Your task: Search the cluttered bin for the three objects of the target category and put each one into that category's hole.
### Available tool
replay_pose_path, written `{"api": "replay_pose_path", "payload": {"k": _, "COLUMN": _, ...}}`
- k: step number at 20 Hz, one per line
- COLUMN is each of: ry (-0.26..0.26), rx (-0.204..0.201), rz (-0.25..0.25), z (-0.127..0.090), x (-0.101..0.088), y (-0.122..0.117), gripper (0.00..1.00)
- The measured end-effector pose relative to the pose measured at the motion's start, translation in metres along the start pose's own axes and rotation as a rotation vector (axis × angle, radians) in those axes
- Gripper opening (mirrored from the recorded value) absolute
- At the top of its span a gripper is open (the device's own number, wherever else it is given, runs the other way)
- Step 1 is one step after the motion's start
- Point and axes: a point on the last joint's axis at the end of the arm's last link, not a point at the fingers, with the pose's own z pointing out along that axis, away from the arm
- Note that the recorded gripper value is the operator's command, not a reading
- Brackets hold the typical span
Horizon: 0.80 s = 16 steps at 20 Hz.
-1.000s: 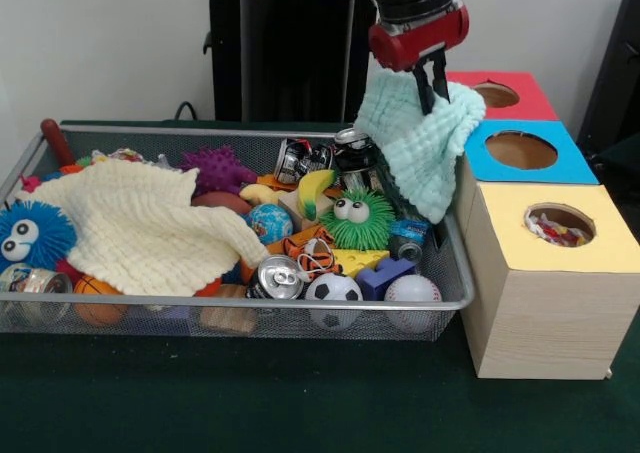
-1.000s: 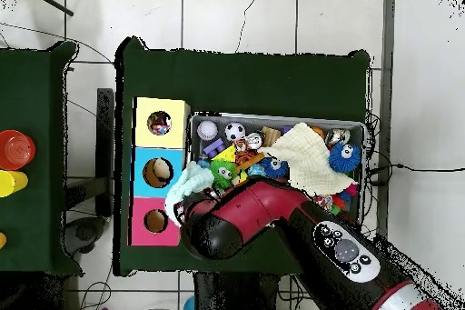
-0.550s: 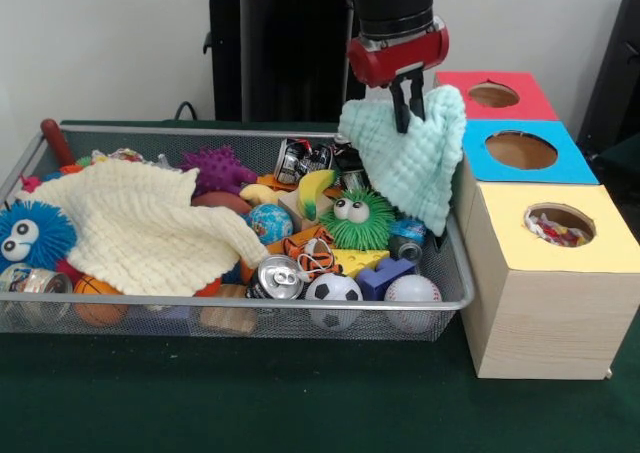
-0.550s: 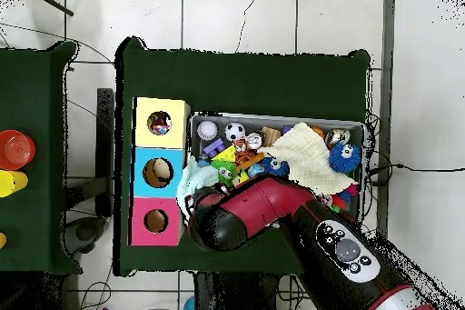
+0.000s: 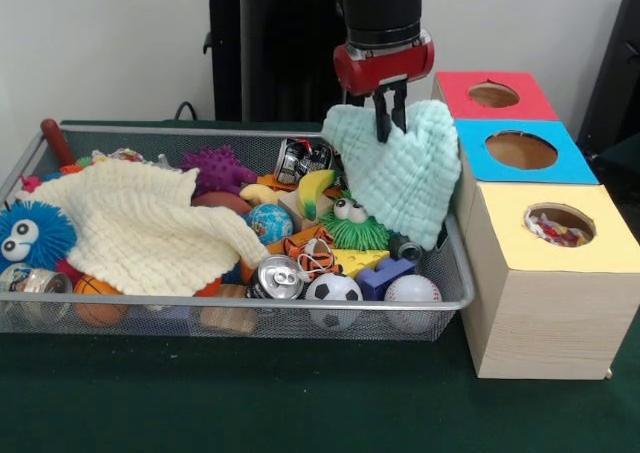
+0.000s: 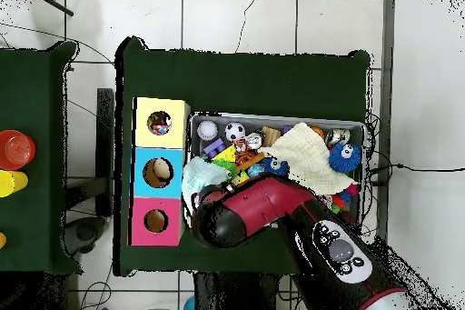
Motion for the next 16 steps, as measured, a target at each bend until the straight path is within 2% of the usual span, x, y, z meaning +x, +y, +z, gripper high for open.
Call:
{"api": "replay_pose_path", "payload": {"k": 2, "ry": 0.005, "rx": 0.007, "rz": 0.001, "z": 0.0, "x": -0.001, "y": -0.001, "gripper": 0.0}}
{"api": "replay_pose_path", "payload": {"k": 3, "ry": 0.031, "rx": 0.027, "rz": 0.007, "z": 0.002, "x": 0.001, "y": -0.006, "gripper": 1.0}}
{"api": "replay_pose_path", "payload": {"k": 13, "ry": 0.071, "rx": 0.041, "rz": 0.014, "z": 0.001, "x": 0.006, "y": -0.01, "gripper": 1.0}}
{"api": "replay_pose_path", "payload": {"k": 16, "ry": 0.073, "rx": 0.057, "rz": 0.014, "z": -0.002, "x": 0.008, "y": -0.013, "gripper": 1.0}}
